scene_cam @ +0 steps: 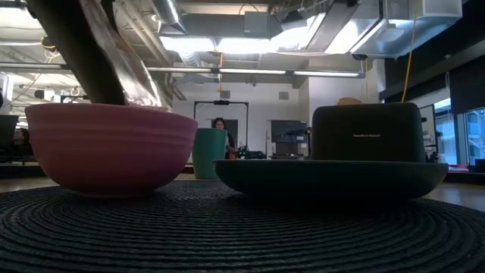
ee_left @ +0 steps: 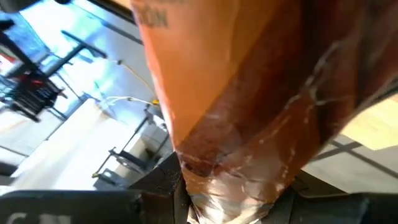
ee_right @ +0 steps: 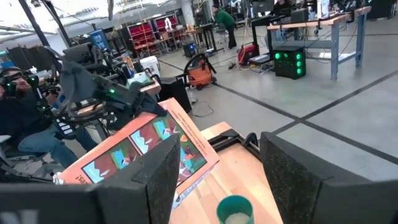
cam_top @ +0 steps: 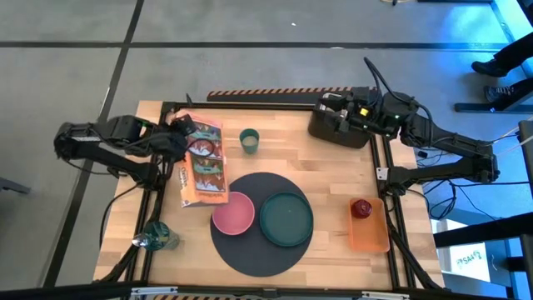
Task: Arrange a breakfast setting
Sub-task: Pour the cereal from the cereal box into the pink bowl
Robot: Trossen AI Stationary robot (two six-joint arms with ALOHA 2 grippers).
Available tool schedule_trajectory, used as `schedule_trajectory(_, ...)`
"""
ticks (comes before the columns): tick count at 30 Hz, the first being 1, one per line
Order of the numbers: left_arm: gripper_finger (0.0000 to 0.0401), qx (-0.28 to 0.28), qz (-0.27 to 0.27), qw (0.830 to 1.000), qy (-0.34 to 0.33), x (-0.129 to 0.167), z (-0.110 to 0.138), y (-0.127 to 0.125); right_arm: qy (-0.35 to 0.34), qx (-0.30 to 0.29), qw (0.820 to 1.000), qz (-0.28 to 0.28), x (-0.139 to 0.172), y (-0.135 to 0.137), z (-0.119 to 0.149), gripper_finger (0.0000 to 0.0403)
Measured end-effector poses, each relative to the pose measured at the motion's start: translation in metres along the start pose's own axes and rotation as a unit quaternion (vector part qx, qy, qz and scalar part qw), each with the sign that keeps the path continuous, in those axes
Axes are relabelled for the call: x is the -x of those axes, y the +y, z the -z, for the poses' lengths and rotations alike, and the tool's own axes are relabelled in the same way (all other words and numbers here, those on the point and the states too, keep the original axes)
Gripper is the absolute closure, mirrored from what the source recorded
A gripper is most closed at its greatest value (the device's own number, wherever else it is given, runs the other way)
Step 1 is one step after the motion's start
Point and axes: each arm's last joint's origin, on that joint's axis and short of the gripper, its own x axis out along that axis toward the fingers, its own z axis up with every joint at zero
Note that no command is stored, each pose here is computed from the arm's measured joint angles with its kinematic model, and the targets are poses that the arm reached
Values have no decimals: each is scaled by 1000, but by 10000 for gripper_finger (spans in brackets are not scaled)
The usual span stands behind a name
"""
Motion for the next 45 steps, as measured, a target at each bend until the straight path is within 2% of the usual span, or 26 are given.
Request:
schedule_trajectory(16,274,-33,-98,994,41,17,-12,3,0,-8,1000,4,0,0,0,194)
schedule_trajectory(25,274,-53,-135,989,39,26,-18,2,0,-11,1000,4,0,0,0,194)
schedule_trajectory(31,274,-55,-141,988,41,28,-19,2,0,-11,1000,4,0,0,0,194)
schedule_trajectory(45,274,-101,-160,981,52,32,-36,7,3,-11,1000,4,0,0,1,194)
